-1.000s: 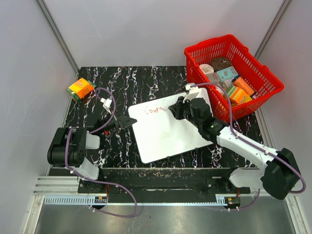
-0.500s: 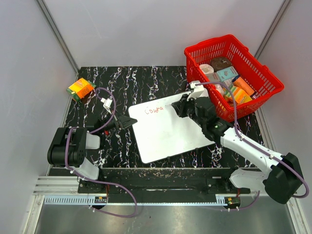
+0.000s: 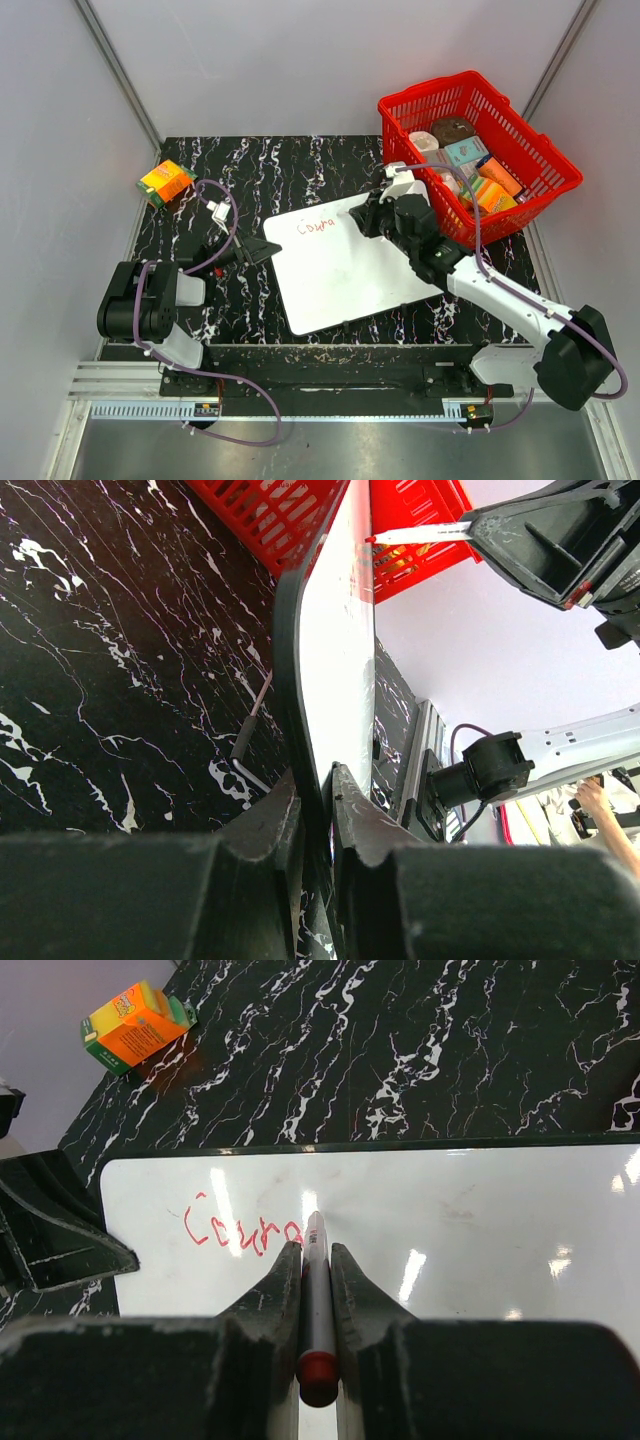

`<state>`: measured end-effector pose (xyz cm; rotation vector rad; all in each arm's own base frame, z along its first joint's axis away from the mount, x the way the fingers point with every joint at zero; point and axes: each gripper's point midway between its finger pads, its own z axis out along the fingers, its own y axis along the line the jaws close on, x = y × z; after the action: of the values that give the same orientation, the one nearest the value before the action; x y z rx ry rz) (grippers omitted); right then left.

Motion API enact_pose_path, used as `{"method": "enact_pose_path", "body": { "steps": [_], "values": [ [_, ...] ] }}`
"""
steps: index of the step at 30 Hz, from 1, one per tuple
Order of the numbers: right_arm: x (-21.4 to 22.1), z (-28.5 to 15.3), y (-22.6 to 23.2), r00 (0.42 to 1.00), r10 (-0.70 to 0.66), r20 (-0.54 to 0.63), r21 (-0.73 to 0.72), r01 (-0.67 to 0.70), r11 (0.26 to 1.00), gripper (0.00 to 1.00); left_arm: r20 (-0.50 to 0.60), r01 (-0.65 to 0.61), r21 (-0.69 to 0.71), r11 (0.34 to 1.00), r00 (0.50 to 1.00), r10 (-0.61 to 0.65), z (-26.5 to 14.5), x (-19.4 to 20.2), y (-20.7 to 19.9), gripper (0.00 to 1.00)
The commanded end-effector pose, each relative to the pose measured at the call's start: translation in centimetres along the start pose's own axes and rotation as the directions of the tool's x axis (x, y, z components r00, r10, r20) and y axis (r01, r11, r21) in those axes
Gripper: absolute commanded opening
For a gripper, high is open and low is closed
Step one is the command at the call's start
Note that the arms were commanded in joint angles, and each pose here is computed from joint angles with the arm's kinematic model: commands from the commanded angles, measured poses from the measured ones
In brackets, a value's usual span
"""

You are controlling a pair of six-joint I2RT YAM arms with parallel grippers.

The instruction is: Write a sentence on the whiteboard

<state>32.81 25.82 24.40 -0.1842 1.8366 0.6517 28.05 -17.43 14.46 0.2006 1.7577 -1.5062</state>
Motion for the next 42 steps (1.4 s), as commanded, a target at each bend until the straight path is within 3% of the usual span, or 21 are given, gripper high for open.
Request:
{"method": "enact_pose_path", "body": {
  "steps": [1,30,42],
  "values": [
    [-2.0,0.7,0.0,0.999,-0.001,0.053,0.015,0.0,1.0,0.0,0.018,-0.256,0.11,0.96,0.967,0.255,0.5,-0.8,-2.1,0.0],
    [1.5,-0.4,0.1,0.999,0.007,-0.036,-0.032,-0.008,0.999,0.0,0.015,-0.257,0.107,0.961,0.966,0.257,0.5,-0.8,-2.0,0.0],
    [1.7,-0.7,-1.3,1.0,0.006,-0.029,0.033,-0.005,0.999,0.0,0.014,-0.254,0.103,0.962,0.967,0.254,0.5,-0.7,-1.9,0.0]
  ]
}}
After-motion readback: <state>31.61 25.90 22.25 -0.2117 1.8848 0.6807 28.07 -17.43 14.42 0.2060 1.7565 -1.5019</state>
